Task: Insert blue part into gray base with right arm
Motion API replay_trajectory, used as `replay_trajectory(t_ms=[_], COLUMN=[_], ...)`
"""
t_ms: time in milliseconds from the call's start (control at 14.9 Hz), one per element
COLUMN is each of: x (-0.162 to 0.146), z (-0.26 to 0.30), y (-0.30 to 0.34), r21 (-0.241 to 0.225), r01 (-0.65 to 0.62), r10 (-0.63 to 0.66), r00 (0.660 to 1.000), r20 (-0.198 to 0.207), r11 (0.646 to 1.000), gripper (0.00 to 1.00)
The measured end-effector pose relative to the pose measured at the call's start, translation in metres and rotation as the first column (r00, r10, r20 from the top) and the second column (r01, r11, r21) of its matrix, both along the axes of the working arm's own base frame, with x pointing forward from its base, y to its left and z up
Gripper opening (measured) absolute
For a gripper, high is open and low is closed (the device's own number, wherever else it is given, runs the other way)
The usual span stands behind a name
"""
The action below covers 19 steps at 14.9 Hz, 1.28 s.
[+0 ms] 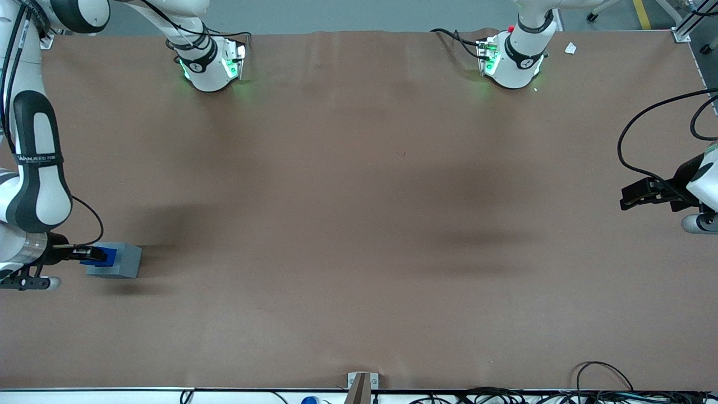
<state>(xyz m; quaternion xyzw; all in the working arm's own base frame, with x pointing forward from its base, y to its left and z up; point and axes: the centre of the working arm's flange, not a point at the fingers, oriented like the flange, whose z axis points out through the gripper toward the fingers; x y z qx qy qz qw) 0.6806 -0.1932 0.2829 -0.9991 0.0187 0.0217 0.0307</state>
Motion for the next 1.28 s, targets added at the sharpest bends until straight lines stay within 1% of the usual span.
replay_trajectory(t_ms=[403, 470, 738, 805, 1074, 1141, 1275], x=[0.0, 0.0, 0.0, 0.0, 0.004, 0.006, 0.007], z=[-0.001, -0.002, -0.009, -0.009, -0.001, 0.005, 0.026], y=[0.0, 0.0, 0.001, 0.001, 0.0, 0.0, 0.002], r21=[0.0, 0.0, 0.003, 0.003, -0.002, -0.003, 0.001], r01=[0.0, 0.0, 0.002, 0.002, 0.001, 0.0, -0.004], r10=[0.0, 0.0, -0.002, -0.002, -0.001, 0.0, 0.004], r00=[1.0, 1.0, 1.0, 1.0, 1.0, 1.0, 1.0], r20=[0.001, -0.001, -0.01, -0.009, 0.008, 0.013, 0.011], r11=[1.0, 1.0, 1.0, 1.0, 1.0, 1.0, 1.0], gripper=[0.51, 0.56, 0.93, 1.0, 1.0, 1.0, 1.0])
